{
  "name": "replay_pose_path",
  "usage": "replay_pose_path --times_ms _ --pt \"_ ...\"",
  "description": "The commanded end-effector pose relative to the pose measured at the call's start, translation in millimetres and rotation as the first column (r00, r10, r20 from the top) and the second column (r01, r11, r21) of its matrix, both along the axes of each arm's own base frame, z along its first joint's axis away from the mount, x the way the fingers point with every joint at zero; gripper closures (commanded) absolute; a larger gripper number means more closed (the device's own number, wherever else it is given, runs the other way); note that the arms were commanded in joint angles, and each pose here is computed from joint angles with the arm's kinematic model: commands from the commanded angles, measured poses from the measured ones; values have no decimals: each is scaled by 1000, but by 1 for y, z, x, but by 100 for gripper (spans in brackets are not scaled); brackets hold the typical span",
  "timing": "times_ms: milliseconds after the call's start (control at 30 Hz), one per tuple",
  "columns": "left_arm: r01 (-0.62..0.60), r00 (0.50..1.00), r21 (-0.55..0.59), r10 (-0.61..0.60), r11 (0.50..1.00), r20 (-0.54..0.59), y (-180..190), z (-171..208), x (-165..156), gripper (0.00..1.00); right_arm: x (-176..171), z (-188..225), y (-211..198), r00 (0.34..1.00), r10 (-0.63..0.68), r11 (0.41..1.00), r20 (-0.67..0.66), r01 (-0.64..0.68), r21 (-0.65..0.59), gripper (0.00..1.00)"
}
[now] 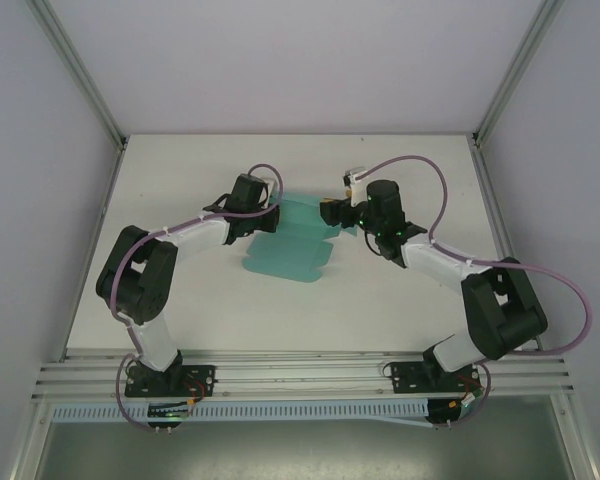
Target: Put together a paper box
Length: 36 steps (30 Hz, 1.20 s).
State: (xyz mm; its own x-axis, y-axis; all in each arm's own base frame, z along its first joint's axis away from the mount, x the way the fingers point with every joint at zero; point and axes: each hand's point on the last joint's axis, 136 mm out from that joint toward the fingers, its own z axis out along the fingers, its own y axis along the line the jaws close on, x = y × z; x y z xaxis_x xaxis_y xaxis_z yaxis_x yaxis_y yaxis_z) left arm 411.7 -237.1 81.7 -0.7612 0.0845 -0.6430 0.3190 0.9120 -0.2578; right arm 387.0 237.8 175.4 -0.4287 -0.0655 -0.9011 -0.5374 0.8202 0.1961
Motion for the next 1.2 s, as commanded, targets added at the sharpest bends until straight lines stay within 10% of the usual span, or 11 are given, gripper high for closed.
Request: replay_pose_path --times_ms 0,533,867,1167 --pt "81 988 -160 -59 984 140 -34 61 6 100 -7 -24 7 997 23 999 -80 -24 -21 23" --pt "115 987 -157 -95 981 133 -38 54 4 100 -17 7 -55 979 -196 976 64 201 -83 17" --pt "203 973 -133 -185 970 137 -46 39 -6 100 2 28 -28 988 -146 989 56 145 16 15" --pt "161 982 -111 -147 981 123 -52 30 -1 100 27 40 -7 912 -381 921 151 360 151 1"
